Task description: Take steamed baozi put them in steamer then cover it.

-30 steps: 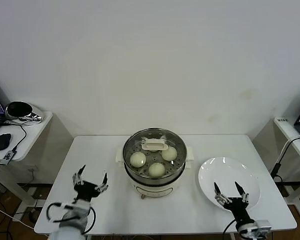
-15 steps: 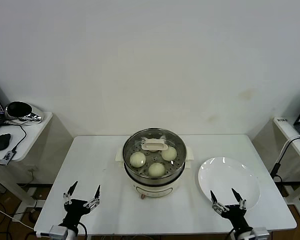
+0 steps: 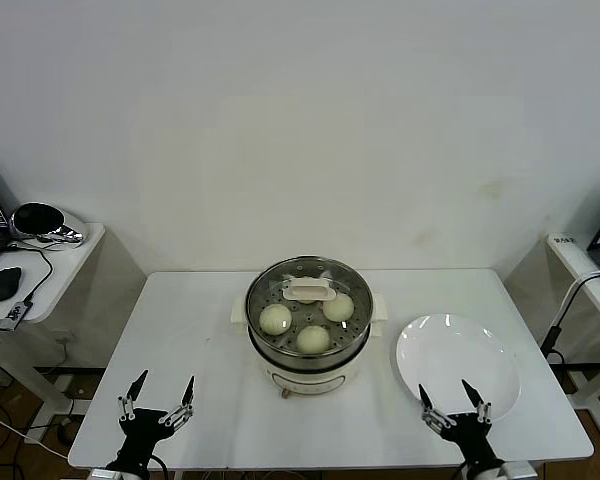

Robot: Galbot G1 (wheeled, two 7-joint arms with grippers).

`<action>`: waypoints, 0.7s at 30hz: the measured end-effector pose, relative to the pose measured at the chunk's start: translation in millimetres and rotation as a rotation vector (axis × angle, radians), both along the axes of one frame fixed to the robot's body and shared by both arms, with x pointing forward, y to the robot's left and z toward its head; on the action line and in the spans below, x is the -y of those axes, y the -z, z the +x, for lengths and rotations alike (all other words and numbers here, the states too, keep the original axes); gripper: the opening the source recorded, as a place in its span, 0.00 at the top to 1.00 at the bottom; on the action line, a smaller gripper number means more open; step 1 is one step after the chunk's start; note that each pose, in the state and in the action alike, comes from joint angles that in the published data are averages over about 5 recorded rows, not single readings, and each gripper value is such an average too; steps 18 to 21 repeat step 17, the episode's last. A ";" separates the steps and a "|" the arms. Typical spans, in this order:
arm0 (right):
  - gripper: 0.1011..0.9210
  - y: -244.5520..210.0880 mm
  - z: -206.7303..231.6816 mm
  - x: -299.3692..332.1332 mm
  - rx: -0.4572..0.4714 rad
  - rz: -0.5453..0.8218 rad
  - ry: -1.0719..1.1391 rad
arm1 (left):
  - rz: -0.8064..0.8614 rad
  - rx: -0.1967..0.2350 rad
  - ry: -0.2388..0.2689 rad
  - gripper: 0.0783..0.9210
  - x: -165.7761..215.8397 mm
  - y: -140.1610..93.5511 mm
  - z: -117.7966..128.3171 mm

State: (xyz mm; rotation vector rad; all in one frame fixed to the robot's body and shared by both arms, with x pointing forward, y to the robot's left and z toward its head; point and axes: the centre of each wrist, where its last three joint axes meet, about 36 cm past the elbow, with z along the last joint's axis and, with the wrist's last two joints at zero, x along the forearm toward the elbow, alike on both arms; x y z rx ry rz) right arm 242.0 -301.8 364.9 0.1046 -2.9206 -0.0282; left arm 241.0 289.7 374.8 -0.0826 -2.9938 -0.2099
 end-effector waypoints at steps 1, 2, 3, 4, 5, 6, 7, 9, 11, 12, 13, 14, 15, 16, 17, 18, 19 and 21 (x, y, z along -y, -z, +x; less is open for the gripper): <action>0.12 -0.7 0.1 -0.3 0.003 0.000 0.004 | 0.001 0.003 -0.001 0.12 0.2 0.2 -0.2; 0.12 -1.3 0.0 -0.7 0.005 0.000 0.008 | 0.003 0.007 -0.002 0.12 0.2 0.3 -0.2; 0.12 -1.8 -0.3 -1.1 0.007 0.000 0.012 | 0.005 0.010 -0.003 0.12 0.1 0.3 -0.1; 0.12 -2.2 -0.8 -1.4 0.009 -0.001 0.016 | 0.008 0.013 -0.004 0.12 -0.2 0.4 0.0; 0.12 -2.4 -1.4 -1.8 0.010 -0.002 0.020 | 0.011 0.014 -0.005 0.12 -0.5 0.4 0.0; 0.12 -2.7 -2.2 -2.2 0.011 -0.004 0.022 | 0.013 0.015 -0.005 0.12 -0.8 0.5 -0.2; 0.12 -2.8 -3.0 -2.6 0.011 -0.006 0.022 | 0.016 0.014 -0.004 0.12 -1.0 0.6 -0.6; 0.12 -2.8 -4.3 -3.4 0.010 -0.012 0.020 | 0.020 0.013 -0.001 0.12 -0.9 0.8 -1.3; 0.12 -2.9 -4.8 -3.8 0.009 -0.019 0.017 | 0.021 0.013 0.001 0.12 -0.6 0.6 -1.5; 0.12 -3.0 -4.9 -3.9 0.009 -0.022 0.016 | 0.021 0.014 0.001 0.12 -0.5 0.3 -1.4; 0.12 -3.1 -4.9 -4.0 0.008 -0.025 0.016 | 0.020 0.014 0.001 0.12 -0.6 0.1 -1.4; 0.12 -3.3 -5.1 -4.1 0.008 -0.028 0.015 | 0.020 0.013 0.001 0.12 -0.7 -0.1 -1.6; 0.12 -3.6 -5.3 -4.3 0.008 -0.030 0.014 | 0.021 0.010 0.001 0.12 -0.9 -0.1 -1.9; 0.12 -3.7 -5.4 -4.4 0.008 -0.031 0.014 | 0.021 0.009 0.001 0.12 -1.0 -0.1 -2.1; 0.12 -3.8 -5.6 -4.5 0.008 -0.032 0.013 | 0.021 0.008 0.002 0.12 -1.1 0.0 -2.3; 0.12 -3.8 -5.6 -4.5 0.008 -0.032 0.013 | 0.021 0.008 0.002 0.12 -1.1 0.0 -2.3; 0.12 -3.8 -5.6 -4.5 0.008 -0.032 0.013 | 0.021 0.008 0.002 0.12 -1.1 0.0 -2.3; 0.12 -3.8 -5.6 -4.5 0.008 -0.032 0.013 | 0.021 0.008 0.002 0.12 -1.1 0.0 -2.3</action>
